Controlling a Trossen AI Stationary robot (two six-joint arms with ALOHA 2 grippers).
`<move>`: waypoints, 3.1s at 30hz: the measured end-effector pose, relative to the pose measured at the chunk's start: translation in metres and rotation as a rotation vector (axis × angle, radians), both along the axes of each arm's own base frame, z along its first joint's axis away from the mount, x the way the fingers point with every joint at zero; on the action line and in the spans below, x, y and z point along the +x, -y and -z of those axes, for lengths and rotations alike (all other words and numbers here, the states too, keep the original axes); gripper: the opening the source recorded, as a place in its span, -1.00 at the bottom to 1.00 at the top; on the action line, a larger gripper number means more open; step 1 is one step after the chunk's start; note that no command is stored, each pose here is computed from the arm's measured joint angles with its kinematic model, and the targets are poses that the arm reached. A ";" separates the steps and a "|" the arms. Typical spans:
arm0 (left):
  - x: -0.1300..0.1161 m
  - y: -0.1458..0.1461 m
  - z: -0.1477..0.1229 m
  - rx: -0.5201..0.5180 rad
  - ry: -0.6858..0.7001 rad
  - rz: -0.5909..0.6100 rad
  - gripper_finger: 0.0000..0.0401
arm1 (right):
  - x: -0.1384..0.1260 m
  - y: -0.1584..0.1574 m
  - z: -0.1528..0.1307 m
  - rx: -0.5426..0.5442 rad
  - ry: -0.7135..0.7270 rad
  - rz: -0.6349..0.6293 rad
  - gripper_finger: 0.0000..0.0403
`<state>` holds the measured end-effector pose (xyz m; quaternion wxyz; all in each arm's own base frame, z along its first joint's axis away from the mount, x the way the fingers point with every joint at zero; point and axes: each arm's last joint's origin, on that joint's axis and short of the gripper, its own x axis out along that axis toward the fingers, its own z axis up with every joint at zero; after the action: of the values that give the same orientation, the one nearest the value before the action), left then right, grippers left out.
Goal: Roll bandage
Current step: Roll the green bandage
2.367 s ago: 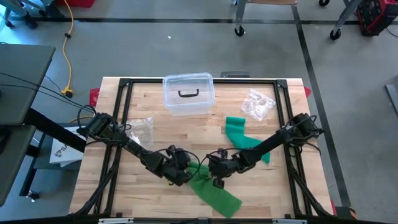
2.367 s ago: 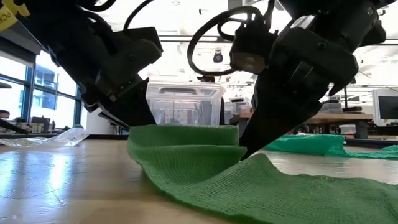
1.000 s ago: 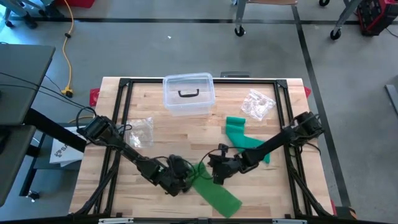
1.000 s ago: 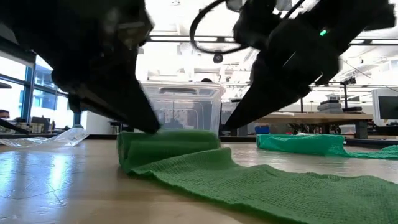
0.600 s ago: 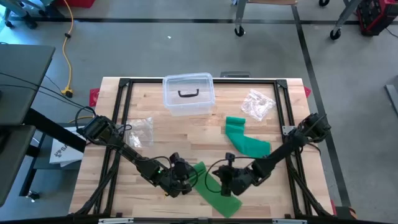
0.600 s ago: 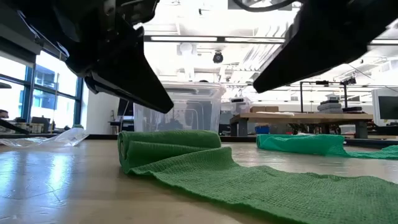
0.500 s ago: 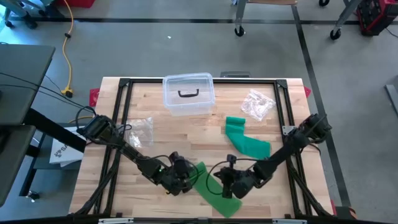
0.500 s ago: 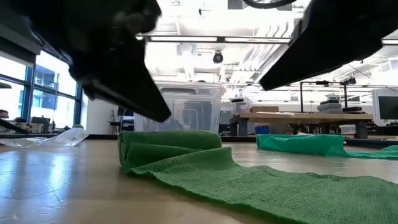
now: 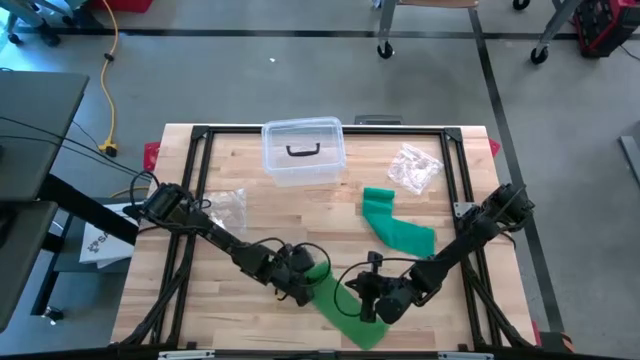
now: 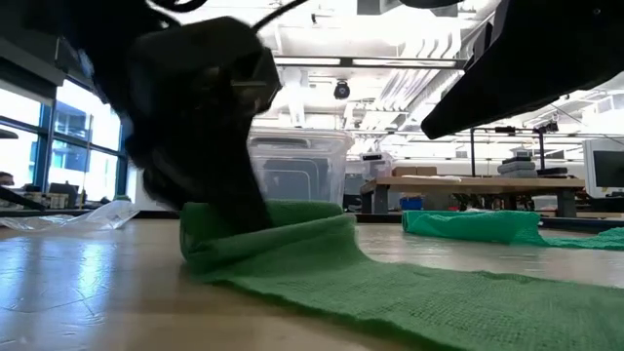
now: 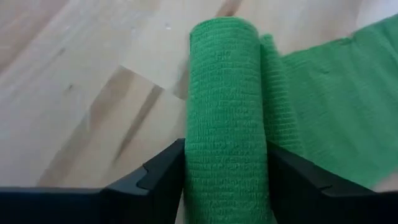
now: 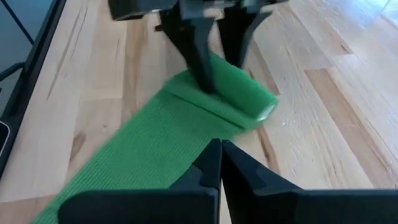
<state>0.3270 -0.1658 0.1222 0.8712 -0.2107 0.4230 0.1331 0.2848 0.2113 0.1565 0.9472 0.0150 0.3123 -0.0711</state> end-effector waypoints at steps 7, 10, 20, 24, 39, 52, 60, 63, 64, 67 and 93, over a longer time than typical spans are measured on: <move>-0.001 -0.001 -0.001 0.005 -0.015 0.015 -0.28 | -0.001 -0.001 0.000 -0.001 -0.003 -0.006 -1.00; -0.004 -0.005 -0.008 0.019 -0.040 0.021 -0.41 | -0.001 -0.001 0.000 0.001 -0.005 -0.009 -1.00; -0.016 -0.013 -0.071 0.266 -0.096 -0.075 -0.59 | -0.001 -0.008 0.011 0.011 -0.013 -0.024 -1.00; -0.017 -0.013 -0.077 0.330 -0.095 -0.093 -0.59 | 0.008 -0.007 0.036 0.030 -0.058 -0.037 -1.00; -0.035 -0.028 -0.075 0.529 -0.185 -0.231 -0.58 | 0.028 0.007 0.062 0.204 -0.205 -0.150 -1.00; -0.025 -0.027 -0.073 0.594 -0.160 -0.081 -0.57 | 0.015 0.023 0.008 0.005 -0.142 -0.136 -1.00; -0.032 -0.056 -0.039 0.653 -0.245 -0.088 -0.57 | 0.014 0.048 -0.016 -0.039 -0.150 -0.071 -1.00; -0.033 -0.066 -0.029 0.648 -0.242 -0.111 -0.55 | 0.022 0.061 -0.017 -0.058 -0.142 -0.059 -1.00; -0.034 -0.069 -0.026 0.641 -0.237 -0.121 -0.54 | 0.025 0.067 -0.017 -0.068 -0.143 -0.049 -1.00; -0.032 -0.074 -0.020 0.606 -0.231 -0.112 -0.46 | 0.035 0.090 -0.016 -0.113 -0.164 -0.030 -1.00; -0.060 -0.106 -0.053 0.409 -0.252 -0.131 0.09 | 0.094 0.230 -0.011 0.158 0.106 -0.200 -0.32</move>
<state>0.2672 -0.0599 0.1757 0.8257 -0.0385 0.4778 0.2974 0.3786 -0.0185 0.1679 0.9605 0.0623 0.2665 0.0493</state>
